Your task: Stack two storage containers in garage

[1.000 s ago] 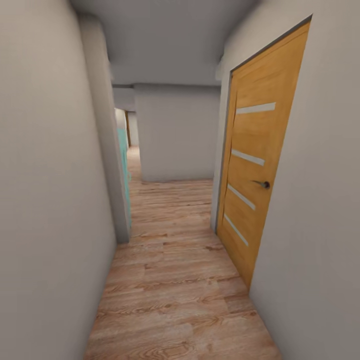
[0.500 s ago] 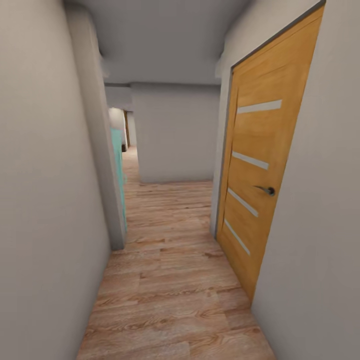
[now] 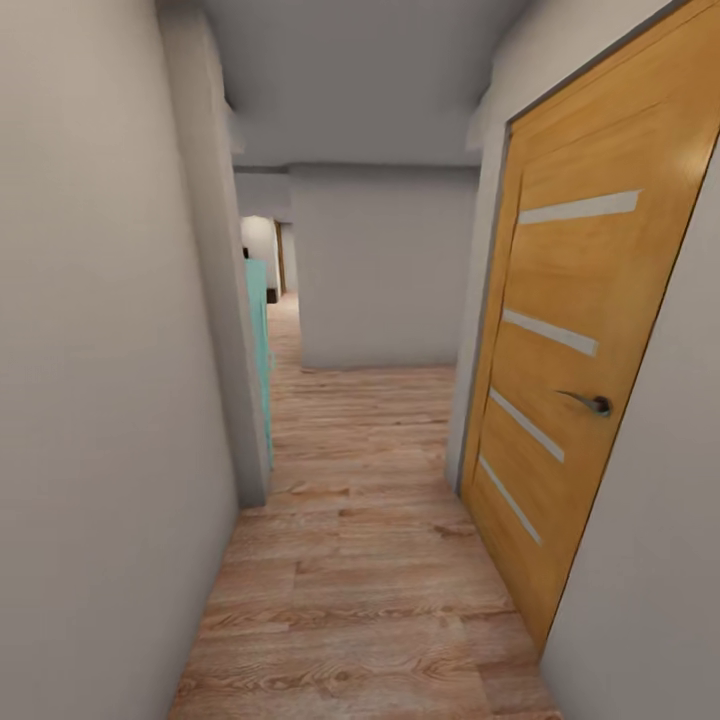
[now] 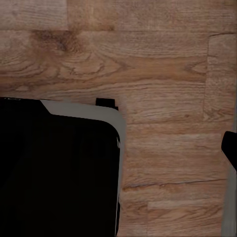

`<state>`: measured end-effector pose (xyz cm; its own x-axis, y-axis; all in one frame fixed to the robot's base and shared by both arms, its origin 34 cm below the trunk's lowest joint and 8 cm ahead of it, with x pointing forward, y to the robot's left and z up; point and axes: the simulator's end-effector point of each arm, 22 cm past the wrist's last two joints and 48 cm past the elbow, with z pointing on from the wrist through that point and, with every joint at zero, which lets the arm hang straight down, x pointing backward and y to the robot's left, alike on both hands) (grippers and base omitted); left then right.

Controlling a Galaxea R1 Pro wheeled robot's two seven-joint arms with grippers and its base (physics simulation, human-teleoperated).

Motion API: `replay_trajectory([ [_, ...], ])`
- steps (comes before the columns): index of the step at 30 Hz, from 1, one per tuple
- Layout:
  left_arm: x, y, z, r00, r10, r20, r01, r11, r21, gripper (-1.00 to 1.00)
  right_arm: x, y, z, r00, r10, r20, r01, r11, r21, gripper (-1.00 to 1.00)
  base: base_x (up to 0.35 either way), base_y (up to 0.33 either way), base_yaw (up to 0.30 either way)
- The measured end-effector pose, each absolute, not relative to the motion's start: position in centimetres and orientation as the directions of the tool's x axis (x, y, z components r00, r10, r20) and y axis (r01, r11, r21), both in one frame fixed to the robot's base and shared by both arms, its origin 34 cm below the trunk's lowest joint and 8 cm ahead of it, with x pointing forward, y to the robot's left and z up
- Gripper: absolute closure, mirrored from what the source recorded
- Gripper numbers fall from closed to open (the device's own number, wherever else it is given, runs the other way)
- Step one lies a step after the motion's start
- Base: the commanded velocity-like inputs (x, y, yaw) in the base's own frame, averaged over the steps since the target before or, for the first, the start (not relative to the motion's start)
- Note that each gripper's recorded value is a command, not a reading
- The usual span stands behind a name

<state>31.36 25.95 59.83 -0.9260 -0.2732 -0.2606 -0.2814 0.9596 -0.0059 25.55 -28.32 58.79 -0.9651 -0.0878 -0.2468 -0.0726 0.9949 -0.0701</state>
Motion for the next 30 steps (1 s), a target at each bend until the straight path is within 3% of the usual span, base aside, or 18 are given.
replay_trajectory([
  [30,31.36,25.94,59.83,-0.926,-0.273,-0.261,-0.281,0.960,-0.006,-1.00,25.54,-28.33,58.79,-0.965,-0.088,-0.247,-0.072,0.995,-0.070,-1.00,0.320,0.000,0.005],
])
